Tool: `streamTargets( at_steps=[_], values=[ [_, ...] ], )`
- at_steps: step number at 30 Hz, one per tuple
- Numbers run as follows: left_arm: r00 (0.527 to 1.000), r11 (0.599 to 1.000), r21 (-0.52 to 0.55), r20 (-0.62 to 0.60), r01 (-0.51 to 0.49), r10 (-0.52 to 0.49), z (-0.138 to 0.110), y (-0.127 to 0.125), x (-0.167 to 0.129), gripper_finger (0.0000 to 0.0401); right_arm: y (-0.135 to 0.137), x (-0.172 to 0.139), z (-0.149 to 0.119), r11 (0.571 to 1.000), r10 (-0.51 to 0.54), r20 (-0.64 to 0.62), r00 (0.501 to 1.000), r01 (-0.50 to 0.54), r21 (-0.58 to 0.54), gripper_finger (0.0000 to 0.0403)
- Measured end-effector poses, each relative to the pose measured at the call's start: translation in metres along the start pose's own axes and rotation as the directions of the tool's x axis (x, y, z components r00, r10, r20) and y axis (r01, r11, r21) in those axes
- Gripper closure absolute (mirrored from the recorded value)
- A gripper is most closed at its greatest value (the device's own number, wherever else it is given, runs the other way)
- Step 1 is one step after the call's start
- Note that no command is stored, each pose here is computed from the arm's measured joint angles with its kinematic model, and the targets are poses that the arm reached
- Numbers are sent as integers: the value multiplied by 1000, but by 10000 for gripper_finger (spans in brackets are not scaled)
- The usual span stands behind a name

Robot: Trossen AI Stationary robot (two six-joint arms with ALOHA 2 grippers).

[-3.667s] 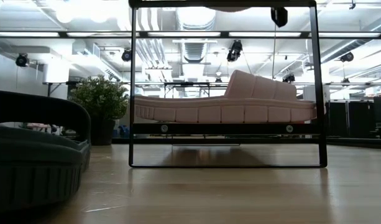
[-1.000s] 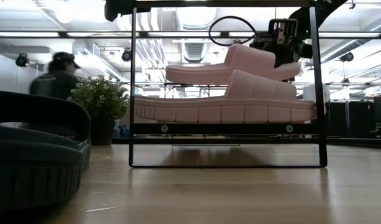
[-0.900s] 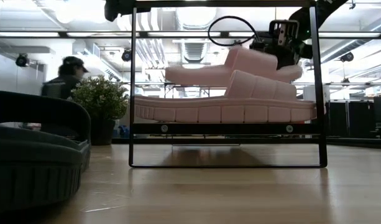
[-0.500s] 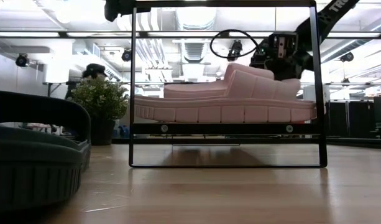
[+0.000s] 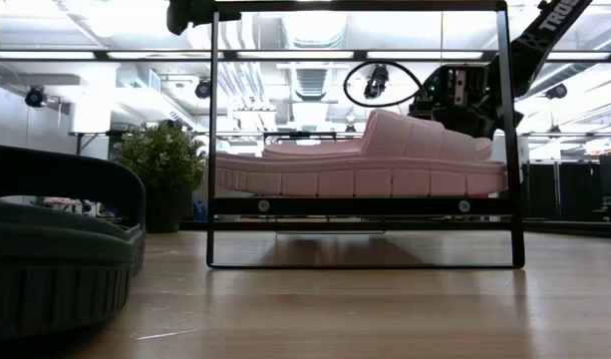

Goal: Pick and place slides into the shelf
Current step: Put the pink slide on the shelf

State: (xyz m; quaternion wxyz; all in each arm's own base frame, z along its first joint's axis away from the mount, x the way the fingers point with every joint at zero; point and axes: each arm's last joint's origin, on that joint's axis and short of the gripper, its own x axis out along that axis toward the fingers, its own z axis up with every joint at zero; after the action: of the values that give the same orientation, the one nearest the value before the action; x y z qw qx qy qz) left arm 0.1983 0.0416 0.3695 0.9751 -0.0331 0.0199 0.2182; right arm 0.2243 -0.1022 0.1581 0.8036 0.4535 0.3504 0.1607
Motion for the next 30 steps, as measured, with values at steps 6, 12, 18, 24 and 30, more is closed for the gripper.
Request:
streamTargets(
  at_steps=[6, 12, 18, 24, 30],
  values=[
    [1000, 1000, 0, 0, -1, 1, 0, 0, 0, 166, 1, 0, 1, 1000, 13, 5, 1000, -13, -16, 367],
    [1000, 1000, -1, 1, -2, 2, 0, 0, 0, 166, -1, 4, 1, 999, 37, -18, 999, -37, 1, 367],
    [1000, 1000, -2, 1, -9, 9, 0, 0, 0, 166, -14, 19, 9, 997, 68, -41, 997, -66, 41, 367],
    [1000, 1000, -3, 3, -9, 9, 0, 0, 0, 166, -18, 25, 18, 994, 108, -64, 992, -106, 40, 367],
    [1000, 1000, -4, 3, -9, 9, 1, 0, 0, 166, -25, 28, 12, 994, 108, -86, 990, -105, 40, 367]
  ],
)
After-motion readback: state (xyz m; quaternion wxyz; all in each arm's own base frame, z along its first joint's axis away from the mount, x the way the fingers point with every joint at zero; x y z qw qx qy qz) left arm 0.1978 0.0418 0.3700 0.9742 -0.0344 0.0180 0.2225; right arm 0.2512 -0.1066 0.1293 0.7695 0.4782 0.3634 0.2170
